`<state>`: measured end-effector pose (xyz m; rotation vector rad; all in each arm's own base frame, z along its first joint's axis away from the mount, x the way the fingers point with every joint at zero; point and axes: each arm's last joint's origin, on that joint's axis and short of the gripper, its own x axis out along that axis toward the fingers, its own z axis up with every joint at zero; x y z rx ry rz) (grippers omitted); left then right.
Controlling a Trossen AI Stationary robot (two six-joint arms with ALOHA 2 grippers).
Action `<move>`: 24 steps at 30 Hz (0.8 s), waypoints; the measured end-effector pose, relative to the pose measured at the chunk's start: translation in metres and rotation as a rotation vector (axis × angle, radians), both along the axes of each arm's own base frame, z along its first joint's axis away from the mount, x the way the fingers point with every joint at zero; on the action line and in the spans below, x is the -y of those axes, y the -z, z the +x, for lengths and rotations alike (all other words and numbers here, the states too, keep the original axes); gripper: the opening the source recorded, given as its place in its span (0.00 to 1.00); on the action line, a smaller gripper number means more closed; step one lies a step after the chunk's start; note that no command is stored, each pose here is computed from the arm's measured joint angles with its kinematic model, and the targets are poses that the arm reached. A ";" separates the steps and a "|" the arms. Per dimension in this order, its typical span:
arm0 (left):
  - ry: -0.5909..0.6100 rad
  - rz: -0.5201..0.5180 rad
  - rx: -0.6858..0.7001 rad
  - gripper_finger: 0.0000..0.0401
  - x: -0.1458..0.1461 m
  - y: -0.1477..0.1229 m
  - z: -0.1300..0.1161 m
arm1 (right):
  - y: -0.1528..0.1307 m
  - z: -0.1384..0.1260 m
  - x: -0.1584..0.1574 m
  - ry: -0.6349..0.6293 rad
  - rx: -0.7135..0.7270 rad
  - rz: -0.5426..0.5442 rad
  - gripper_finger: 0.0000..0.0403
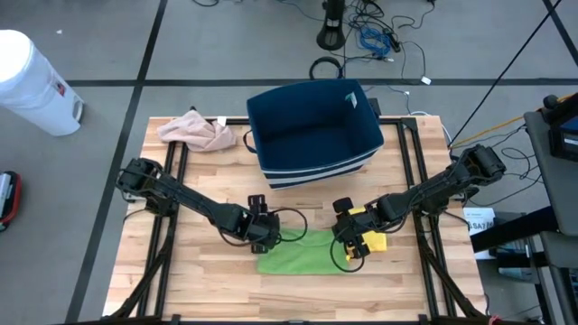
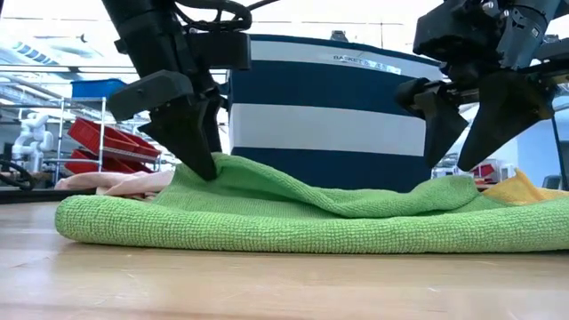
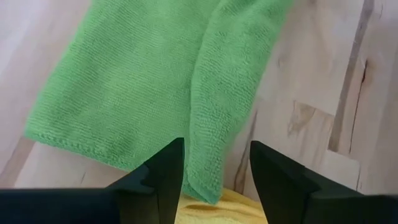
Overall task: Fold towel
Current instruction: Fold the green towel
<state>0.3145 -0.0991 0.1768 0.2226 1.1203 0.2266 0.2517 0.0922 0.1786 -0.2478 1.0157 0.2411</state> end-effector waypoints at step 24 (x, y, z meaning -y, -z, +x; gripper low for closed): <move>0.071 -0.027 -0.025 0.69 0.020 -0.012 -0.017 | -0.013 -0.002 -0.047 -0.163 0.160 0.208 0.42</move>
